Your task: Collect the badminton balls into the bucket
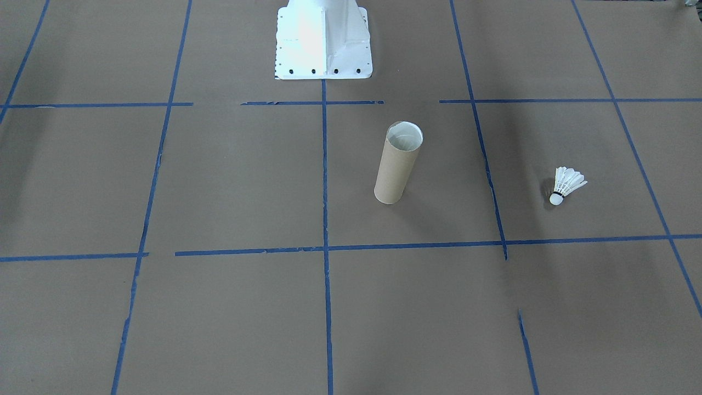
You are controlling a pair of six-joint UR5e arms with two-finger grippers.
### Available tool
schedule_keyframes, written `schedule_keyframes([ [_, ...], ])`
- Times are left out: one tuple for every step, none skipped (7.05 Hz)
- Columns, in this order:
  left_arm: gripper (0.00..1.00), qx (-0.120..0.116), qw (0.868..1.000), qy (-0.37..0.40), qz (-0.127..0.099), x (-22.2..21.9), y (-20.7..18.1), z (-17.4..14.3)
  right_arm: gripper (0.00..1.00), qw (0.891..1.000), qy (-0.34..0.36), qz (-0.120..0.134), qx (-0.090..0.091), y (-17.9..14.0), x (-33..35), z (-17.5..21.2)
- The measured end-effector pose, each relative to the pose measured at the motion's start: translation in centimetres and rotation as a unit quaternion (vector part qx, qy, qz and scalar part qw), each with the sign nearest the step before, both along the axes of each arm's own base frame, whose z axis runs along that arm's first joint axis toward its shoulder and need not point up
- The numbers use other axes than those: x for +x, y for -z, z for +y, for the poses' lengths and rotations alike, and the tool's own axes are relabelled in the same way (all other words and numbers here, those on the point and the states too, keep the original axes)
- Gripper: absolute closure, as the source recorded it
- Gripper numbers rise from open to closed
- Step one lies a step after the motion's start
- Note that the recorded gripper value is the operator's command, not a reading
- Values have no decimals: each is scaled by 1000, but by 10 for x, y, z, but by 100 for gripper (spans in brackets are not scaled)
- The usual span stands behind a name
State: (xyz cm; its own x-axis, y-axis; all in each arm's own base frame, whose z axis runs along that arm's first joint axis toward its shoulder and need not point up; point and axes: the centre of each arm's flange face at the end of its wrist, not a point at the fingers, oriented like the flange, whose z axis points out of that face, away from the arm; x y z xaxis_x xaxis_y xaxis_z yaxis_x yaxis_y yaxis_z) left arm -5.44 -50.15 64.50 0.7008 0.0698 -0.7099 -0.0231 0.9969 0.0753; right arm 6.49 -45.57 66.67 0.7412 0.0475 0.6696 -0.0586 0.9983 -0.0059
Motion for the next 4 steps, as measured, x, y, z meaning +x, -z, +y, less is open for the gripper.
schedule_keyframes([
  [0,2,1000,0,0,0,2,0,0,1000,0,0,0,0,0,0],
  [0,3,1000,0,0,0,3,0,0,1000,0,0,0,0,0,0],
  [0,3,1000,0,0,0,4,0,0,1000,1,0,0,0,0,0],
  [0,5,1000,1,0,0,7,-2,0,1000,0,0,0,0,0,0],
])
